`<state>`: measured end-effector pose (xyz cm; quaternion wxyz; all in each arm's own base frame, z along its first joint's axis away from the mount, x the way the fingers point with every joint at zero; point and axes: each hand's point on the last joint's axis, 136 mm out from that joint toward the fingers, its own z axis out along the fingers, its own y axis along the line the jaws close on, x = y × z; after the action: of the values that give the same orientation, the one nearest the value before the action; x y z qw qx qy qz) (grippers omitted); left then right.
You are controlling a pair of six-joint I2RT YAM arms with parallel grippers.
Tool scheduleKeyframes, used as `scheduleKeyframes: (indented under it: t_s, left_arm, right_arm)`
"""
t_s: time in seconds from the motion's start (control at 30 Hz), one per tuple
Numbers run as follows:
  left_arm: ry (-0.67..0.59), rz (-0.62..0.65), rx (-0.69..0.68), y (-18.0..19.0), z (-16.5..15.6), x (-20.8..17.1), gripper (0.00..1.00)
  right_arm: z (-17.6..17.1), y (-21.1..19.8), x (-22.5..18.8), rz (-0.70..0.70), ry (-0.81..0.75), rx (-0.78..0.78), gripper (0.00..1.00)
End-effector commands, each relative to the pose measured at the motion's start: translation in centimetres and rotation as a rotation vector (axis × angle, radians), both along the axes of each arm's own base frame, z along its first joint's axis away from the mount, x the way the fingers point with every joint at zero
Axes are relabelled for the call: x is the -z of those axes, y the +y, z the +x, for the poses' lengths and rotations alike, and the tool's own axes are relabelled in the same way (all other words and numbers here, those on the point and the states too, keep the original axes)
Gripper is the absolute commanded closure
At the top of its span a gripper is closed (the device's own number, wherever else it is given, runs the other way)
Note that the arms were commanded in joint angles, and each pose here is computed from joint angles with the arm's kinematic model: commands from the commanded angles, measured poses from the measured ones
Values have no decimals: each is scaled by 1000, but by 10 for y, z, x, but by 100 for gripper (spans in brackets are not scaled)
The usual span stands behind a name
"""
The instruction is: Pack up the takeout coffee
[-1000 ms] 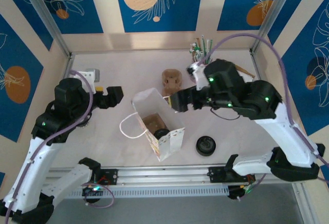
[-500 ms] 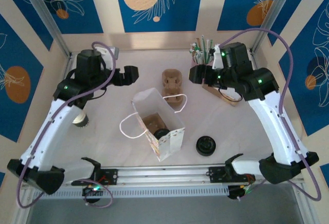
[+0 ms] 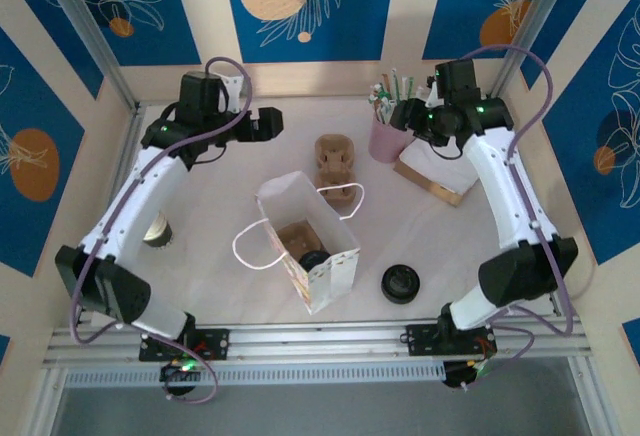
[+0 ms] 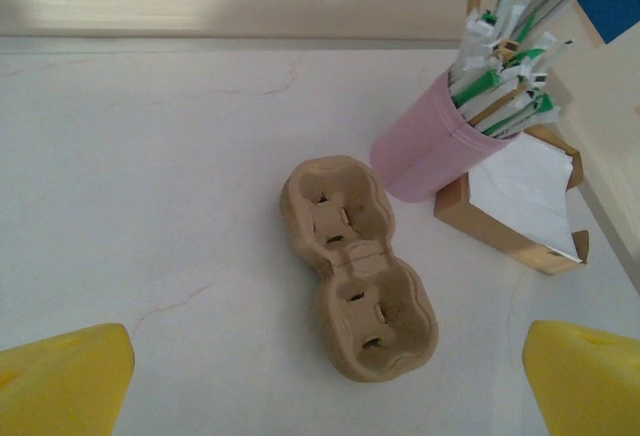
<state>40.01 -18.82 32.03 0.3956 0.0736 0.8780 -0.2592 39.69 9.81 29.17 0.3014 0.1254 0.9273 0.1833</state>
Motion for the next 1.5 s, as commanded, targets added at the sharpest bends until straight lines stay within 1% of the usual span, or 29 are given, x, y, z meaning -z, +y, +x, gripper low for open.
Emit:
scheduleKeyframes:
  t_s: [0.0,0.17,0.37,0.5,0.57,0.67,0.7,0.77,0.8,0.87,1.1,1.23,1.33,1.47]
  left_arm:
    - [-40,-56,28,-7,17,-16,0]
    - [-26,-65,28,-8,31,-5,0]
    - [-18,-77,17,0,43,4,0]
    - [-10,-89,20,2,48,9,0]
    - [-7,-88,22,2,49,12,0]
    - [-4,-90,26,1,51,15,0]
    - [0,-90,29,0,51,17,0]
    - [8,-89,30,0,53,21,1]
    - [9,-90,31,0,54,22,1]
    - [14,-91,30,-1,55,25,1]
    - [28,-99,45,-5,58,36,1]
    - [30,-118,97,-15,56,38,1]
    - [34,-111,132,-24,54,42,1]
    - [41,-106,146,-28,53,47,1]
  right_arm:
    - [23,-3,-5,-2,-38,20,36]
    - [47,-12,12,-18,-11,49,37]
    - [72,-20,29,-21,7,67,37]
    - [88,-29,37,-27,10,83,41]
    - [95,-38,40,-31,10,99,44]
    - [104,-52,43,-27,4,121,45]
    - [106,-57,44,-28,2,128,48]
    - [112,-63,49,-20,2,129,49]
    - [115,-63,51,-10,3,117,49]
    - [122,-64,58,-14,9,104,57]
    - [147,-60,67,-32,-26,44,59]
    - [161,-63,69,-56,-44,40,59]
    - [169,-64,70,-69,-54,36,67]
    - [176,-63,75,-70,-55,29,69]
